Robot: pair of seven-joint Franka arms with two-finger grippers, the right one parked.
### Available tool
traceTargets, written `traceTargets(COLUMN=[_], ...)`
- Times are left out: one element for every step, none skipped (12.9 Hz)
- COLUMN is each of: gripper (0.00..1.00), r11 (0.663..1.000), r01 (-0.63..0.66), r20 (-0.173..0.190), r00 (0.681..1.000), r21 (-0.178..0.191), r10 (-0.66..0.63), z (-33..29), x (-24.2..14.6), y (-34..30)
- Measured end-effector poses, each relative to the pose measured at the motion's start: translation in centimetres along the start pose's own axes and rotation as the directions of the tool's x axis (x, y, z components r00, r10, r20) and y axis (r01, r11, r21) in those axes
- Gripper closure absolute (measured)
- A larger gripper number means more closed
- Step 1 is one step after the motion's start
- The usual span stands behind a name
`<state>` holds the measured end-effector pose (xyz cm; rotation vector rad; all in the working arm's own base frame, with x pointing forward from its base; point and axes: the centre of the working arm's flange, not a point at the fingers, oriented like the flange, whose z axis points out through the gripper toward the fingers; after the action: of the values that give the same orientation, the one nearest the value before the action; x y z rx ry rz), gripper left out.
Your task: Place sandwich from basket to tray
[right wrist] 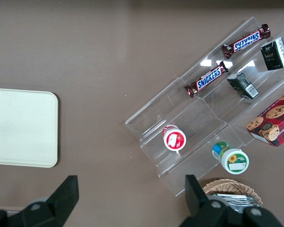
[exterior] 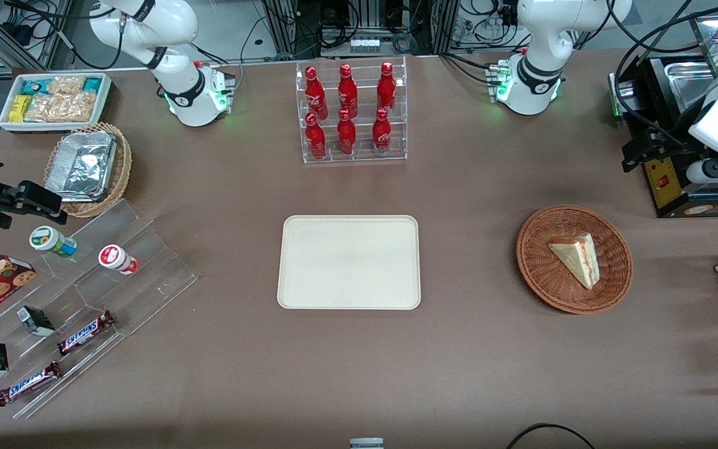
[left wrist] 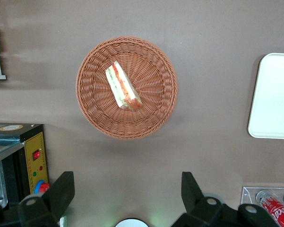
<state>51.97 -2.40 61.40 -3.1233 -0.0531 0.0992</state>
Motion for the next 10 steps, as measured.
traceTargets(gripper=[0.00, 0.00, 0.00, 0.00, 0.00, 0.00, 0.00, 0.00, 0.00, 0.00], r11=[1.000, 1.000, 1.000, 1.000, 1.000, 1.000, 1.000, 1.000, 1.000, 0.999], r01=[0.000, 0.000, 0.000, 0.001, 0.002, 0.004, 0.010, 0.018, 0.028, 0.046], r20=[0.000, 0.000, -0.001, -0.002, -0.002, -0.001, 0.003, 0.011, 0.022, 0.035], r00=[1.000, 1.000, 1.000, 1.000, 1.000, 1.000, 1.000, 1.000, 0.999, 0.998], r21=[0.000, 0.000, 0.000, 0.000, 0.000, 0.000, 0.000, 0.000, 0.001, 0.002], r10=[0.000, 0.000, 0.000, -0.001, -0.002, -0.004, -0.010, -0.018, -0.028, -0.046], z=[0.0, 0.0, -0.1, -0.1, -0.1, 0.0, 0.2, 0.6, 1.3, 2.2], x=[0.0, 0.0, 0.0, 0.0, 0.0, 0.0, 0.2, 0.5, 1.0, 1.6], y=[0.0, 0.0, 0.0, 0.0, 0.0, -0.1, -0.3, -0.7, -1.2, -1.9])
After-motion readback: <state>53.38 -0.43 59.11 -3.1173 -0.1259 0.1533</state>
